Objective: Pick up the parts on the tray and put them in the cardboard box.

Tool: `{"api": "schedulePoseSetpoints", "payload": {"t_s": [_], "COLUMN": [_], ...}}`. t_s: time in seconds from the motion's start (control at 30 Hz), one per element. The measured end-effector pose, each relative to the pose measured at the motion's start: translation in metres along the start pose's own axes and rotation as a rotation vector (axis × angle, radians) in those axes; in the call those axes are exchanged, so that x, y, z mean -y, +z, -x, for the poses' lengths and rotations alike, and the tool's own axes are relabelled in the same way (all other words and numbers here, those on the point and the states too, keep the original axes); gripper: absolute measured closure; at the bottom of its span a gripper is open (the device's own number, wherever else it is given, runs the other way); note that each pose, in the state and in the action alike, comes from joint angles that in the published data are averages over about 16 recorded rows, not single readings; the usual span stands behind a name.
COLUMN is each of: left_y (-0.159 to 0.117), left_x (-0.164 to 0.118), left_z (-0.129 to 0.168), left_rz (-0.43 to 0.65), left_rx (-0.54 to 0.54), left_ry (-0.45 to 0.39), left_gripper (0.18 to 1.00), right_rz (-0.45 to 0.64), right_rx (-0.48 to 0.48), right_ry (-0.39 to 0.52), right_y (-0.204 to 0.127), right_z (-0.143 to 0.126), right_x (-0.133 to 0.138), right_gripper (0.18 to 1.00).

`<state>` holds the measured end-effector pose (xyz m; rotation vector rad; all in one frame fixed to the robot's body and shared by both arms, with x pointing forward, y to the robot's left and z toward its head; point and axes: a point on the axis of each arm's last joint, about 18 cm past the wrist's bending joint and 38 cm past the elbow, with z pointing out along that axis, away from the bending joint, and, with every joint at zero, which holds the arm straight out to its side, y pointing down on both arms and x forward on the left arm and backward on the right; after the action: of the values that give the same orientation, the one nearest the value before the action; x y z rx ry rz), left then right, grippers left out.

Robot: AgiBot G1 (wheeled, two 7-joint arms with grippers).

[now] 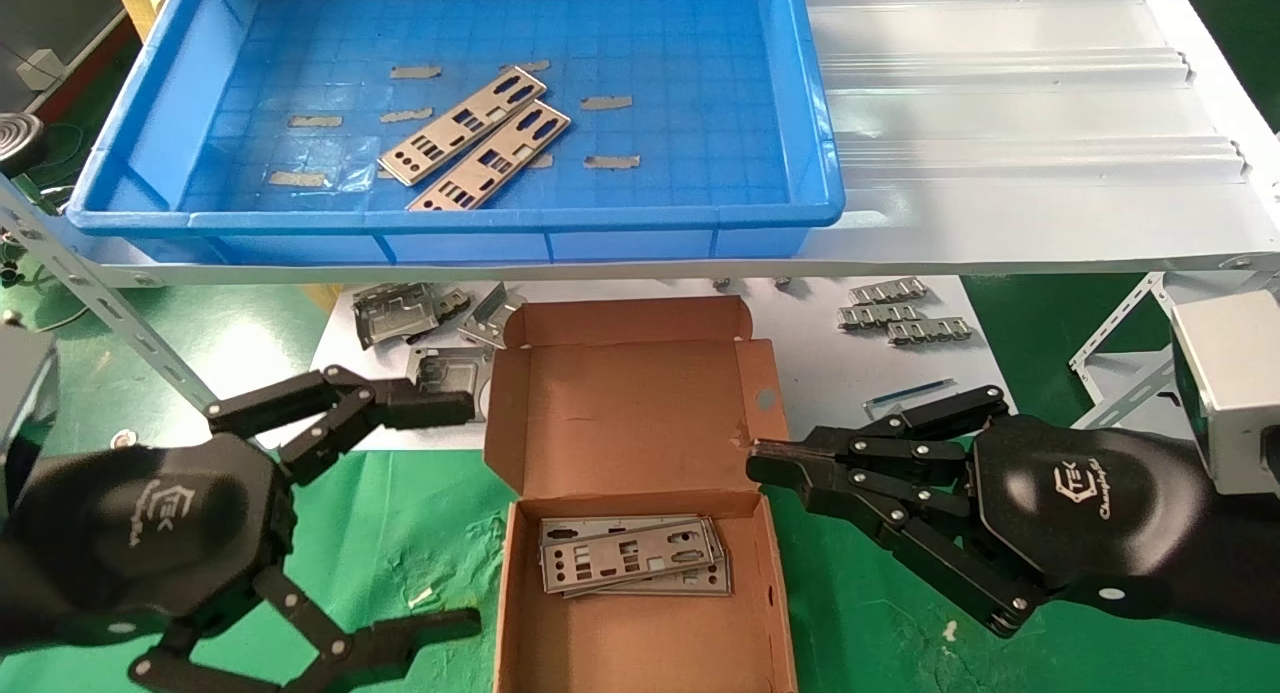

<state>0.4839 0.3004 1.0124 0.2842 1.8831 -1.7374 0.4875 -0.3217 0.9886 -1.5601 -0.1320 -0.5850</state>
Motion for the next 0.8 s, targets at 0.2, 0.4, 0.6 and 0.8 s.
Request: {"api": "schedulePoseSetpoints", "payload": {"t_s": [0.2, 0.4, 0.6, 0.8], "left_y": [0.005, 0.016, 0.035, 0.054], "left_x": [0.017, 0.034, 0.041, 0.038], "left_z": [0.036, 0.093, 0.149, 0.191], "left_rz": [0.033, 0.071, 0.111, 0.155], "left_rx": [0.074, 0.176, 0.263, 0.348], "left_ry": [0.065, 0.097, 0.066, 0.008], "left_gripper": [0.184, 0.184, 0.184, 0.184], "right_rz": [0.0, 0.0, 0.0, 0.0], "right_rx": [0.0, 0.0, 0.0, 0.0], "right_ry": [0.0, 0.0, 0.0, 0.0], "right_y": [0.0, 0.0, 0.0, 0.0], "right_z": [0.0, 0.0, 0.0, 0.0], "right_x": [0.0, 0.0, 0.0, 0.0], "right_gripper": [0.987, 0.987, 0.985, 0.971]}}
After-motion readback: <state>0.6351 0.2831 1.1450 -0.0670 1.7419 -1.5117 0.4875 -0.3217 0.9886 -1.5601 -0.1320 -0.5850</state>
